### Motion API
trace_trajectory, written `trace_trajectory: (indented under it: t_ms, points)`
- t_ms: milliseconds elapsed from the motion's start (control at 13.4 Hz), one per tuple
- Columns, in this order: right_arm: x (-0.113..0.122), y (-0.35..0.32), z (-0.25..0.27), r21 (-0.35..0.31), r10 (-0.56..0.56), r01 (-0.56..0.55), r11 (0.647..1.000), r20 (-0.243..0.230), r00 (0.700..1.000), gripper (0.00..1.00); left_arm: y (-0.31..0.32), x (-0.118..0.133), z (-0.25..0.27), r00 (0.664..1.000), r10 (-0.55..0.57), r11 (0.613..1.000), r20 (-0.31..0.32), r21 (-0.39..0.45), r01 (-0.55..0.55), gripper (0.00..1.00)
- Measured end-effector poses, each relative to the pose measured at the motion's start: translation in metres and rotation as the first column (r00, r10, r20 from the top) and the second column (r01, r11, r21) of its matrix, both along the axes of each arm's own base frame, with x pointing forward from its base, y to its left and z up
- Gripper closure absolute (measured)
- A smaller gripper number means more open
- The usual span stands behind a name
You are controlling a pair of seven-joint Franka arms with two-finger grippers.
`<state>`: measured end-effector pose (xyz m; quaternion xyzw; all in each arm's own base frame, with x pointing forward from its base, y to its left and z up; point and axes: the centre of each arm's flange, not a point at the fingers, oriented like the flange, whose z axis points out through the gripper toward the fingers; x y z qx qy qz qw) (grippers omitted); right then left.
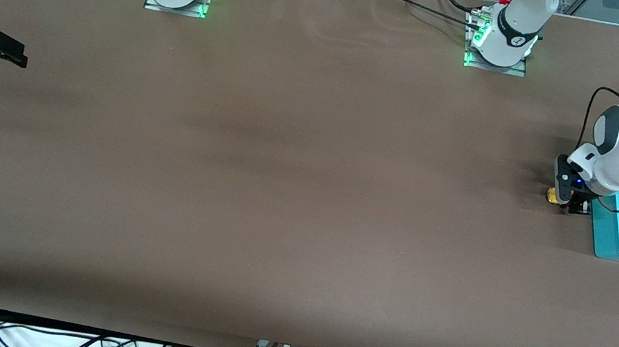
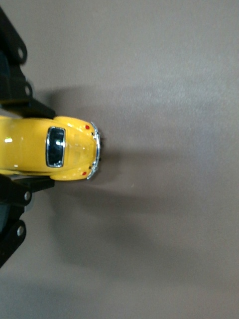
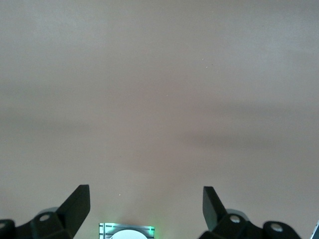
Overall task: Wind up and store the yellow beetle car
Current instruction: 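Grasp the car with the left gripper and set it in the tray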
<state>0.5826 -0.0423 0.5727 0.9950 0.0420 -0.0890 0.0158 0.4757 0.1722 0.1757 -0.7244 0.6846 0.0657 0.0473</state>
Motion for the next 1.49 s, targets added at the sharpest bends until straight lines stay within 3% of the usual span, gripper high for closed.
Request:
trace_trajectory:
  t_ms: [298, 670, 893, 1191, 1488]
  points:
    - [0.0, 0.002, 0.0, 0.0, 0.003, -0.003, 1.0, 0.001, 1.0, 0.0, -0.005, 0.008, 0.018, 1.0, -0.008, 1.0, -0.012, 0.01, 0.008, 0.54]
    - [0.0, 0.002, 0.0, -0.001, 0.003, -0.003, 1.0, 0.001, 1.0, 0.0, -0.027, 0.012, 0.099, 0.983, 0.043, 0.999, -0.179, 0.029, -0.038, 0.54]
    - [0.0, 0.002, 0.0, -0.001, 0.003, -0.003, 1.0, 0.002, 1.0, 0.0, -0.019, 0.008, 0.138, 0.973, 0.013, 1.0, -0.23, 0.029, -0.007, 0.54]
    - [0.001, 0.002, 0.0, -0.001, 0.003, -0.003, 1.0, 0.002, 1.0, 0.0, 0.056, -0.02, 0.141, 0.967, -0.012, 1.0, -0.254, -0.018, 0.007, 0.54]
    - [0.001, 0.002, 0.001, -0.001, 0.003, -0.003, 1.0, 0.002, 1.0, 0.0, 0.13, -0.043, 0.113, 0.982, -0.065, 0.997, -0.179, -0.047, 0.057, 0.54]
